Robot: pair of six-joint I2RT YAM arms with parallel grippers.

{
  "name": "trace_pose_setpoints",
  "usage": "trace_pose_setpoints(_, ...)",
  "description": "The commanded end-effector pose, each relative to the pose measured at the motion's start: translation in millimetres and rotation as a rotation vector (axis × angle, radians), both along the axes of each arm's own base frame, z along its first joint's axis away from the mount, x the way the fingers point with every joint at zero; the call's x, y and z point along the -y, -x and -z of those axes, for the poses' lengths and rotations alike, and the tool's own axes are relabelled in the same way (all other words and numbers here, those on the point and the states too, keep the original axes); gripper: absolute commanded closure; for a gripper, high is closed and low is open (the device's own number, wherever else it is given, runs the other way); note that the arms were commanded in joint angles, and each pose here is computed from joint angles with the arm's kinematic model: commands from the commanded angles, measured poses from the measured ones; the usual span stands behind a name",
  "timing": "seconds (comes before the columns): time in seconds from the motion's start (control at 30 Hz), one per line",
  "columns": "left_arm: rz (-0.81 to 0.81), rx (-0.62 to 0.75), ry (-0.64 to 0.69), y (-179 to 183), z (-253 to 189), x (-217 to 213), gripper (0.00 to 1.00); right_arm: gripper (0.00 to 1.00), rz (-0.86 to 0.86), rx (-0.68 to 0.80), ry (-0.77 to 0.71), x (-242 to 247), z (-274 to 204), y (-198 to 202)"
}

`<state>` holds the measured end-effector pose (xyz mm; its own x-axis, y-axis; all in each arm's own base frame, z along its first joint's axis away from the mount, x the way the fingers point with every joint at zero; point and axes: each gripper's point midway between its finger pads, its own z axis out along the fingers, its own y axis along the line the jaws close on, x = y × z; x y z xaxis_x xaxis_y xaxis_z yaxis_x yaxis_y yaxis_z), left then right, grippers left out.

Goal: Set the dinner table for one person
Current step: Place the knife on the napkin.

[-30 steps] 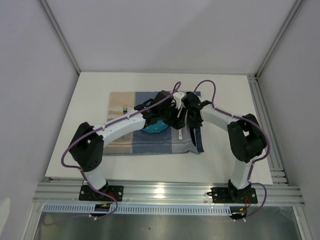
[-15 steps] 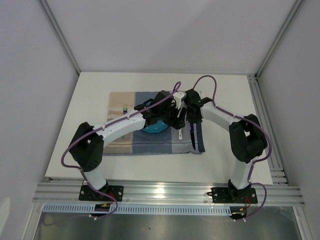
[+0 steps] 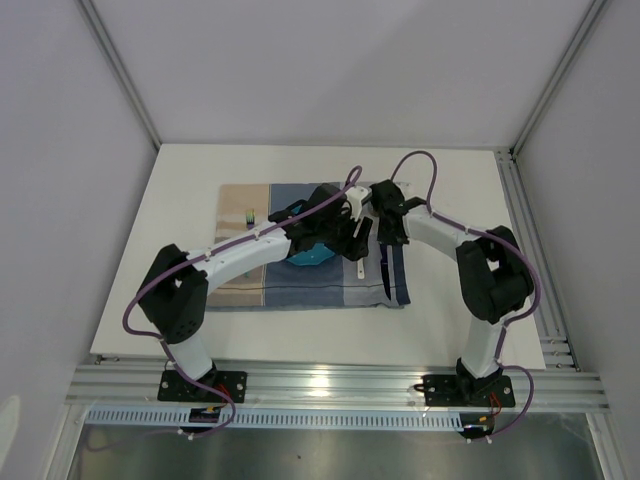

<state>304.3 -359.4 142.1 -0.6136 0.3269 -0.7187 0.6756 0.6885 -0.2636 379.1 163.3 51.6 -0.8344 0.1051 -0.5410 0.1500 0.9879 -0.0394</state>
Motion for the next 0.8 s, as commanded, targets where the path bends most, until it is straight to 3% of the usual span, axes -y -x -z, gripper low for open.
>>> trace_pose_setpoints(0.0, 0.004, 0.063, 0.043, 0, -22, 0, 0.3, 0.85, 0.021, 0.014, -0.011, 5, 10, -12)
trace_pose_setpoints(0.4, 0.0, 0.054, 0.035, 4, -20, -4, 0.3, 0.91, 0.06, -0.102, -0.091, 12, 59, 3)
trace_pose_setpoints(0.57, -0.005, 0.054, 0.027, 5, -17, -7, 0.3, 0.9, 0.116, -0.137, -0.012, 39, 65, 13)
trace_pose_setpoints(0.77, -0.007, 0.061, 0.015, 4, -15, -8, 0.3, 0.9, 0.233, -0.188, -0.035, 82, 70, 29)
